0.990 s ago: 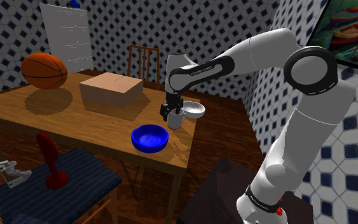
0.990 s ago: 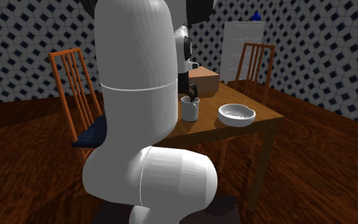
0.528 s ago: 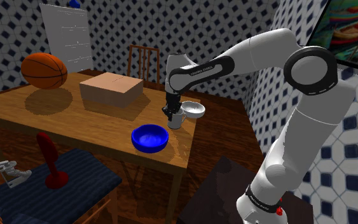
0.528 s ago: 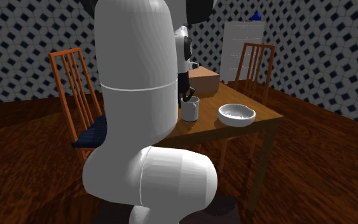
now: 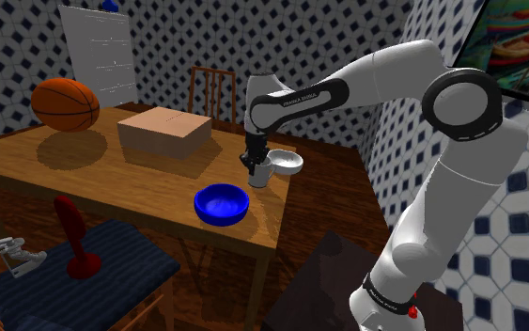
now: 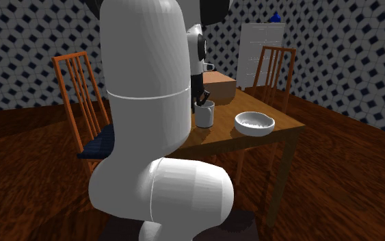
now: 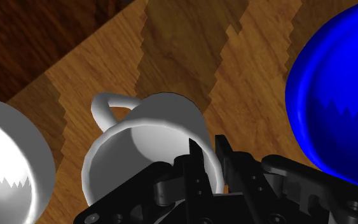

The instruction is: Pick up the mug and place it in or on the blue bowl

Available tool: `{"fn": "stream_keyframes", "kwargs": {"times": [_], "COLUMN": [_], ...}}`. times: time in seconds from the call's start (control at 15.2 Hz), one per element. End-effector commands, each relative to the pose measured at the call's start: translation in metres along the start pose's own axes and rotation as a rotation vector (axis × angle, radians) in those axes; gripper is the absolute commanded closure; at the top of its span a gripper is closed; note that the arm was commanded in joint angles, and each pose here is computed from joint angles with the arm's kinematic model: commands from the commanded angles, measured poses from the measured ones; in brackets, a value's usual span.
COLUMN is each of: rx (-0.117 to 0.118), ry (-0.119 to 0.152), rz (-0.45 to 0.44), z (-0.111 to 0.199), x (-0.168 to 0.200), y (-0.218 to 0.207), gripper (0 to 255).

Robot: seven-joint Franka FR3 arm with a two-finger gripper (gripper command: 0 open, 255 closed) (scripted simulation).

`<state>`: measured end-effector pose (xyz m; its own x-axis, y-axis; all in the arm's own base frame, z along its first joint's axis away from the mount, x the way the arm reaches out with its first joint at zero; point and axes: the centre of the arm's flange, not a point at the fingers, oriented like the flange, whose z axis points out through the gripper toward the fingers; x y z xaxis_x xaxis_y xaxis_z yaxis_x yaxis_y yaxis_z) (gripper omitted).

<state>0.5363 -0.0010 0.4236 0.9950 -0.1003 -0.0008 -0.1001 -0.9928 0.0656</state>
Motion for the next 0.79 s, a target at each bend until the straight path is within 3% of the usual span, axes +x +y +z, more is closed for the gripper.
{"fn": "stream_keyframes", "kwargs": {"times": [0.0, 0.73], "rx": [0.000, 0.000], "ry": [0.000, 0.000], "rz": [0.000, 0.000], "z": [-0.011, -0.069], "x": [0.000, 0.000], "y": [0.001, 0.005], "gripper": [255, 255]}}
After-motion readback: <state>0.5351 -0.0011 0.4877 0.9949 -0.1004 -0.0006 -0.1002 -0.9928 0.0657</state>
